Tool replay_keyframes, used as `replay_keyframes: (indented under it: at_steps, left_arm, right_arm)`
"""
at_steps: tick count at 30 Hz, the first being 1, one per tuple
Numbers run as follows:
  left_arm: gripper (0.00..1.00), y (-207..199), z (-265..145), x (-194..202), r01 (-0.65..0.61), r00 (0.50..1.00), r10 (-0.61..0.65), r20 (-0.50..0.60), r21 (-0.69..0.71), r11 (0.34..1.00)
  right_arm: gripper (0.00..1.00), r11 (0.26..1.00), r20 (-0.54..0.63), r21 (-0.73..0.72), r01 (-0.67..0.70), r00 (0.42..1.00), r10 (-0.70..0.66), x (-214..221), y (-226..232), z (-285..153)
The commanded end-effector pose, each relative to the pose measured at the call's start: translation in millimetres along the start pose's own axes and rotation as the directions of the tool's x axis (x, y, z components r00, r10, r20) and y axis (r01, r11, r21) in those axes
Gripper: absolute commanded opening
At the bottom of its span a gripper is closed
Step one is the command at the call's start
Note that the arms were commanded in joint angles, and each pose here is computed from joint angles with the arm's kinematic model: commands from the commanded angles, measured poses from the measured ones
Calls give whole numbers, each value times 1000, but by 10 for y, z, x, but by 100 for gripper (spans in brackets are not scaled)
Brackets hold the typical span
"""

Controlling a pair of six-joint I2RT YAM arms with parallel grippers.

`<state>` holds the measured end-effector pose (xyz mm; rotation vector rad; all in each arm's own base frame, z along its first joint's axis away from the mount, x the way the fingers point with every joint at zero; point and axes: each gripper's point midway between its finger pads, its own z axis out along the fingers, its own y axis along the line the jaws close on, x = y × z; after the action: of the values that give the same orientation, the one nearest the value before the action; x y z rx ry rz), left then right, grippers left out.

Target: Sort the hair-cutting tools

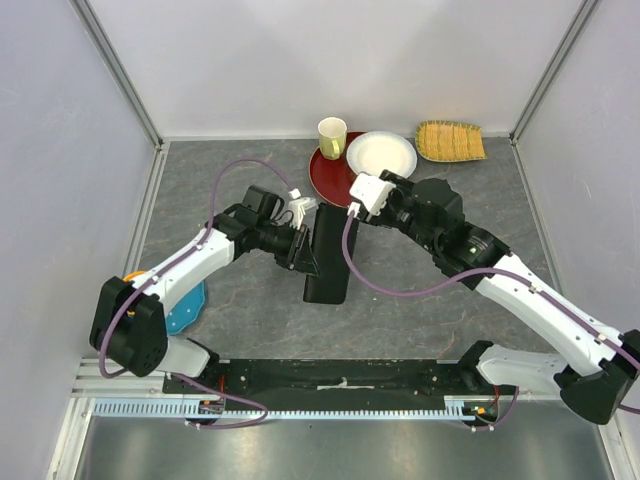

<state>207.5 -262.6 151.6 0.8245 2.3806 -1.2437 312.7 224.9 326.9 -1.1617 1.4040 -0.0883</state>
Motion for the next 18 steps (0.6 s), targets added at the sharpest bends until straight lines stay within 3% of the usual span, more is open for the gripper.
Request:
replay_keyframes:
  at_steps: [1,5,9,13,18]
  left_arm:
    - [2,91,-77,-272,48,996,-48,70,-8,999]
    - [7,264,-40,-267,119,992,-118,42,-38,992]
    - [7,564,17,-241,220,975,-222,-8,-103,970]
    - [8,846,97,-222,331,941,-338,-26,-144,933]
    - [29,1153,63,-191,408,906,-422,-11,-238,881]
  right_arm:
    - [62,976,-8,181,-120,992,123,21,-296,-144]
    - [69,933,-7,229,-279,957,288,53,-324,-187]
    - [73,858,27,236,-456,886,463,15,-283,-153]
    - [74,811,28,252,-529,841,540,31,-261,-116]
    - [77,792,0,256,-554,820,573,68,-229,-107]
